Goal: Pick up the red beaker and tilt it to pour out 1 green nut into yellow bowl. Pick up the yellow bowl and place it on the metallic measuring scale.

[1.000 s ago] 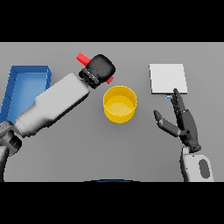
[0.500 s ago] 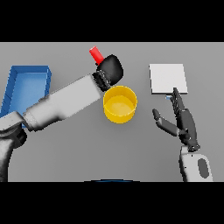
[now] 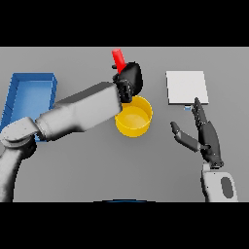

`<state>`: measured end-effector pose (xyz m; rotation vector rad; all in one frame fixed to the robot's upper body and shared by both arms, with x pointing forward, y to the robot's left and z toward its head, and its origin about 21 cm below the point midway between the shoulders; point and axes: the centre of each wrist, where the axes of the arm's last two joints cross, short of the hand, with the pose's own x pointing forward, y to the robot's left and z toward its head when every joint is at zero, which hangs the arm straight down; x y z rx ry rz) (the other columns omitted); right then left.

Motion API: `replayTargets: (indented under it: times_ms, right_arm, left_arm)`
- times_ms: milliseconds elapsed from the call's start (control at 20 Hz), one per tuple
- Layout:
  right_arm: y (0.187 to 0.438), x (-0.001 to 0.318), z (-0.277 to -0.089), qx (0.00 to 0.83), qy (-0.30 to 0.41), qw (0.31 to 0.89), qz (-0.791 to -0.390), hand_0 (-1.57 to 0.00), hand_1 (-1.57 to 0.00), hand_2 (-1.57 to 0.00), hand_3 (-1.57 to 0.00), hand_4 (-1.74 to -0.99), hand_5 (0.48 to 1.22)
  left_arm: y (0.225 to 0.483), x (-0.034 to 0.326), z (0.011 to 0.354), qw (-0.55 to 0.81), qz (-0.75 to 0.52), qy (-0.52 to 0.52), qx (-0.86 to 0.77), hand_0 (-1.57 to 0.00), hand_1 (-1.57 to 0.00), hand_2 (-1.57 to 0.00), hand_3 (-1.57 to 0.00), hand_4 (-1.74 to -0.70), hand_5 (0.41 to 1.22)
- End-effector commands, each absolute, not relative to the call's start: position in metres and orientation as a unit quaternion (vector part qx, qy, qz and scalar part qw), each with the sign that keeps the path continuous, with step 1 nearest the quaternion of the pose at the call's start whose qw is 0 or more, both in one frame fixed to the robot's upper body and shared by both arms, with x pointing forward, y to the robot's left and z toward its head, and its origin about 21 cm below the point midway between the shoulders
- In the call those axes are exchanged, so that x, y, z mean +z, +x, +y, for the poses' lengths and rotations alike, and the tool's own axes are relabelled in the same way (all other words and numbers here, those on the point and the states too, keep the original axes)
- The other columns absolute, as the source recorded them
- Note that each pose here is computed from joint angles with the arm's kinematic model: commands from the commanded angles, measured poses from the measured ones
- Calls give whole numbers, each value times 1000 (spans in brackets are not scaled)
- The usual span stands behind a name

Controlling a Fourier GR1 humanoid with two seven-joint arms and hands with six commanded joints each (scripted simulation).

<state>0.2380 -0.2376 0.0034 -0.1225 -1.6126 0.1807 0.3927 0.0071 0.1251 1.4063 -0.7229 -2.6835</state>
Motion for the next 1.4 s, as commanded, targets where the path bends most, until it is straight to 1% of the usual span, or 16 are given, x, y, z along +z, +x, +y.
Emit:
replayTargets:
  times_ms: [0,250,300,400,450,500,550,600,650,800,850,900,950,1050,1150,1350]
  right_arm:
    - [241,4,-238,79,-53,688,-720,1,1,1,1,-1268,589]
    - [238,3,-238,84,-53,686,-720,1,1,1,1,-1235,584]
    - [238,3,-236,81,-47,685,-723,1,1,1,1,-1233,585]
    - [238,3,-238,81,-50,683,-724,1,1,1,1,-1222,590]
    - [237,2,-237,81,-46,679,-728,1,1,1,1,-1219,595]
    - [238,4,-236,88,-50,676,-730,1,1,1,1,-1219,601]
    - [238,7,-235,87,-44,672,-734,1,1,1,1,-1222,609]
    - [241,7,-236,83,-39,675,-732,1,1,1,1,-1224,615]
    - [238,3,-235,84,-35,674,-733,1,1,1,1,-1231,620]
    - [239,6,-237,86,-34,673,-734,1,1,1,1,-1256,635]
    - [240,7,-235,87,-34,671,-735,1,1,1,1,-1266,639]
    - [240,8,-236,89,-31,673,-734,1,1,1,1,-1274,642]
    - [242,11,-238,92,-33,670,-735,1,1,1,1,-1281,644]
    - [241,7,-238,97,-34,671,-735,1,1,1,1,-1299,649]
    - [244,9,-236,102,-32,661,-742,1,1,1,1,-1313,652]
    - [248,7,-234,118,-37,658,-743,1,1,1,1,-1301,652]
  left_arm:
    - [393,125,7,9,-226,455,-861,-1571,-1571,-1571,-1568,-1741,1221]
    - [396,133,3,-12,-221,471,-854,-1571,-1571,-1571,-1570,-1740,1221]
    - [399,141,2,-13,-221,477,-851,-1571,-1571,-1571,-1570,-1740,1221]
    - [408,166,3,-10,-239,493,-837,-1571,-1571,-1571,-1571,-1738,1159]
    - [413,175,5,-10,-242,509,-826,-1571,-1571,-1571,-1571,-1738,1171]
    - [416,189,6,-6,-257,518,-816,-1571,-1390,-1379,-1571,-1686,1181]
    - [418,200,8,-10,-271,528,-805,-1571,-1269,-1251,-1571,-1644,1189]
    - [423,222,10,-4,-276,551,-787,-1571,-1330,-1315,-1359,-1664,1196]
    - [428,235,17,2,-283,561,-778,-1571,-1378,-1366,-1212,-1679,1201]
    - [440,300,31,60,-318,601,-730,-1571,-1472,-1466,-1387,-1572,1211]
    - [445,320,43,98,-329,611,-713,-1571,-1492,-1487,-1424,-1553,1213]
    - [449,324,48,121,-337,610,-707,-1571,-1508,-1504,-1453,-1537,1214]
    - [456,338,70,177,-359,603,-690,-1571,-1520,-1517,-1477,-1578,1216]
    - [470,359,127,322,-406,587,-621,-1571,-1539,-1537,-1435,-1637,1218]
    - [479,356,171,423,-449,553,-561,-1571,-1550,-1549,-1440,-1674,1219]
    - [483,341,232,514,-504,524,-456,-1571,-1563,-1562,-1403,-1714,1220]
